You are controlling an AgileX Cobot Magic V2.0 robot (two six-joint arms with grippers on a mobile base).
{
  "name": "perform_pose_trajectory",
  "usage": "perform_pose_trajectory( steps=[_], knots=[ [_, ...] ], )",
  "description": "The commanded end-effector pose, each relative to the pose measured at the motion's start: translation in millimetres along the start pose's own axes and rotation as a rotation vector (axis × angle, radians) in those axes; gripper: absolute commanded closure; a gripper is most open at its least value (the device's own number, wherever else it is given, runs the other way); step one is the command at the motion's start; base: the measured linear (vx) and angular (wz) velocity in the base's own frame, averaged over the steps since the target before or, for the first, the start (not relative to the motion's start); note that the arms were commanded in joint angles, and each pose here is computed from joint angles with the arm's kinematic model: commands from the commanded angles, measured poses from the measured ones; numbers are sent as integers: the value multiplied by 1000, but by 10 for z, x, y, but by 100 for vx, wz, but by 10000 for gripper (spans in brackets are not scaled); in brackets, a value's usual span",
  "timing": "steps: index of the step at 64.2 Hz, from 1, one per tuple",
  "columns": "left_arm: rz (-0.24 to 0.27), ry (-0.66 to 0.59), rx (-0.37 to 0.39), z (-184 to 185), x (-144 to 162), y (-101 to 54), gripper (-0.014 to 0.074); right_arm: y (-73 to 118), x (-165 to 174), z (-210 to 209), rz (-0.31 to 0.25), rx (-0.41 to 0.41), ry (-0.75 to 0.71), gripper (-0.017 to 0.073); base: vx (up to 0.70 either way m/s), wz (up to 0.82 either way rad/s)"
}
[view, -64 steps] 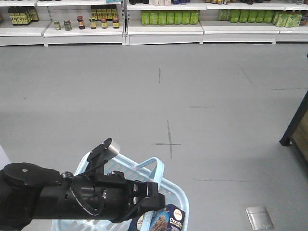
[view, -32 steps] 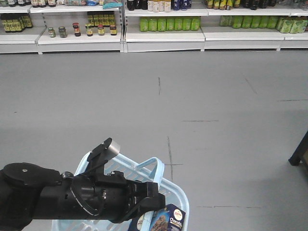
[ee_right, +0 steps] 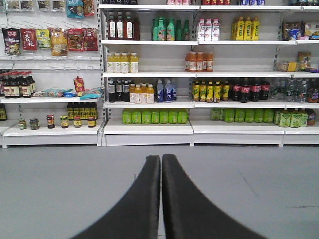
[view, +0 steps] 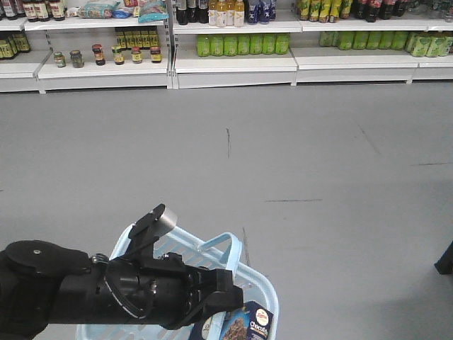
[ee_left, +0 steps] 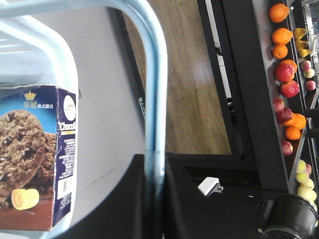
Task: Left arm holds basket, right arm returns cookies
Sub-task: 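Keep holding the basket and drive up to the drink shelves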
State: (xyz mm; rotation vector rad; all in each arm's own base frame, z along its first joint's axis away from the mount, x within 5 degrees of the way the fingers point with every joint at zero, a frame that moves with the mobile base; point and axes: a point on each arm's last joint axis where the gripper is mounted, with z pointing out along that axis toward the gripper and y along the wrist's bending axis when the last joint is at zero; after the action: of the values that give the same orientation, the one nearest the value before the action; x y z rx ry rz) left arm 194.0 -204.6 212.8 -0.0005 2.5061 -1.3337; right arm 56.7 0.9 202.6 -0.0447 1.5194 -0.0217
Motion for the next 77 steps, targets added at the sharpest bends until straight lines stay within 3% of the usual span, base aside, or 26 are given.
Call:
perform_pose_trajectory(
  steps=[1, 77],
  knots=[
    [-3, -25, 100, -94, -48, -210, 600, -2, -67, -12, -5, 5, -85, 567, 34, 0],
    [-3, -26, 99, -94, -48, -210, 600, -2, -67, -12, -5, 5, -84, 567, 33, 0]
  ],
)
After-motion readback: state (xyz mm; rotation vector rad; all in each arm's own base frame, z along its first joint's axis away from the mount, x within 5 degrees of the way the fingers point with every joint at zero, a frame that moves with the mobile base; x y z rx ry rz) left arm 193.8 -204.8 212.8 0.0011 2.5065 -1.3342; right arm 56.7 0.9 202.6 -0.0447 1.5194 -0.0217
